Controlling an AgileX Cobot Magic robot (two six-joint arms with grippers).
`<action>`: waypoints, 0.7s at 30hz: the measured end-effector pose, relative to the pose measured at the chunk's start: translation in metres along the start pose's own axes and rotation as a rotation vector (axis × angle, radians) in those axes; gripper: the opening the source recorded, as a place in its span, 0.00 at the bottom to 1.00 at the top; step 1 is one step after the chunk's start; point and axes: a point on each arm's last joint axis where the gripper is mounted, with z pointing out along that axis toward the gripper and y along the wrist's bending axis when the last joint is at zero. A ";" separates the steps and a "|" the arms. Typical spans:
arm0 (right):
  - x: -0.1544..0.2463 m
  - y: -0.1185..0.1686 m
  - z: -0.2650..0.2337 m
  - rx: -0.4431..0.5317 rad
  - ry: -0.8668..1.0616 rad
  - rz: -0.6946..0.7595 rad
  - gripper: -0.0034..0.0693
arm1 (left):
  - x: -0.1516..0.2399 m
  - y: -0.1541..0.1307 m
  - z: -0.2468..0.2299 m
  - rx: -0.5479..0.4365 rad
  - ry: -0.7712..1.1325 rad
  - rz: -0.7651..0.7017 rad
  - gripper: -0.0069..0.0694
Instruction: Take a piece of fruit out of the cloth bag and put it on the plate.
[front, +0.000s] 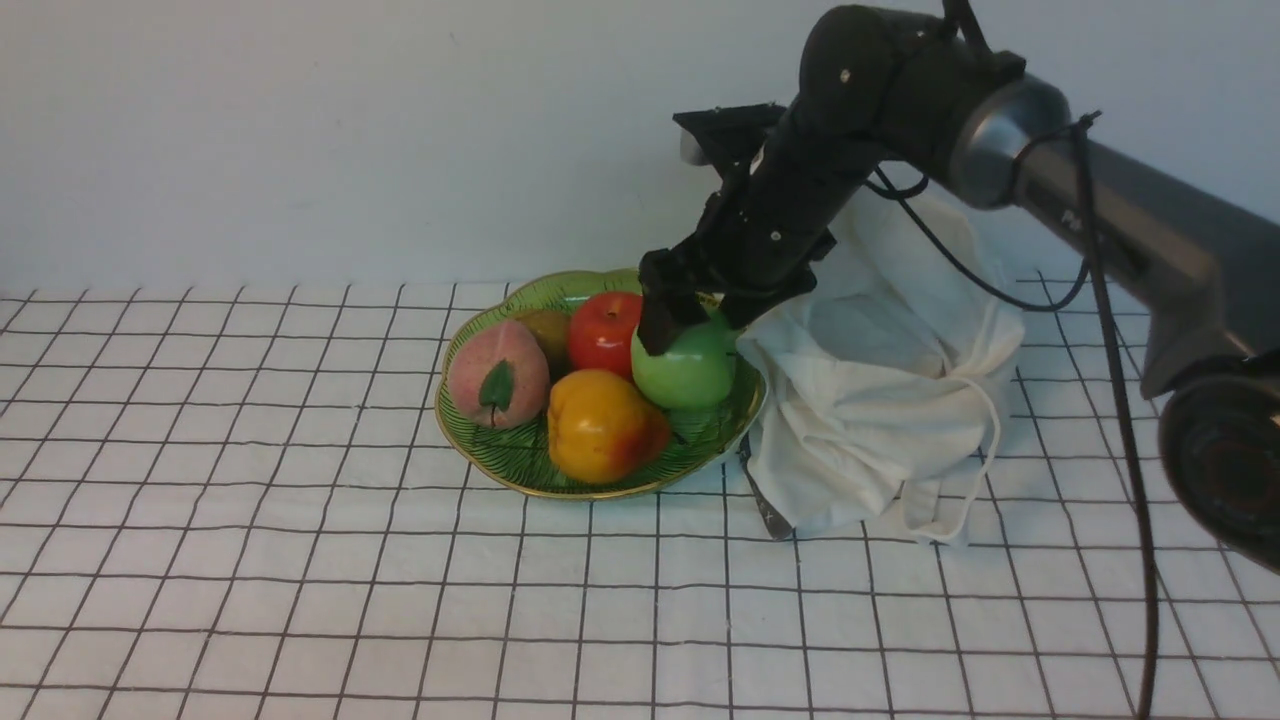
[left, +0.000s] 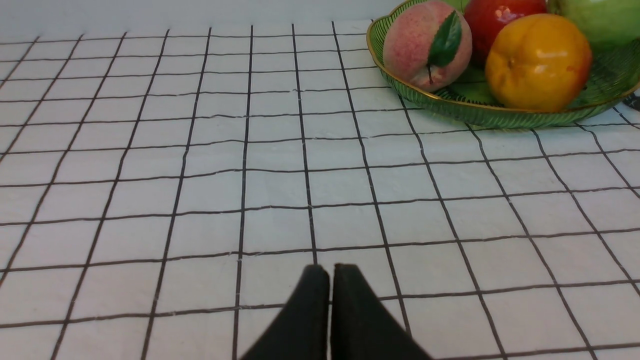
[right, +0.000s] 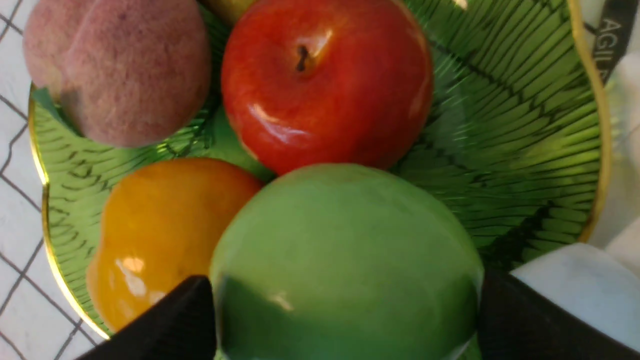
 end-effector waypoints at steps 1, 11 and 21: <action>0.000 0.001 0.000 -0.001 0.000 0.010 0.98 | 0.000 0.000 0.000 0.000 0.000 0.000 0.08; -0.005 0.005 -0.030 0.056 -0.050 0.106 1.00 | 0.000 0.000 0.000 0.000 0.000 0.000 0.08; 0.011 0.066 -0.239 0.043 -0.443 0.067 0.81 | 0.000 0.000 0.000 0.000 0.000 0.000 0.08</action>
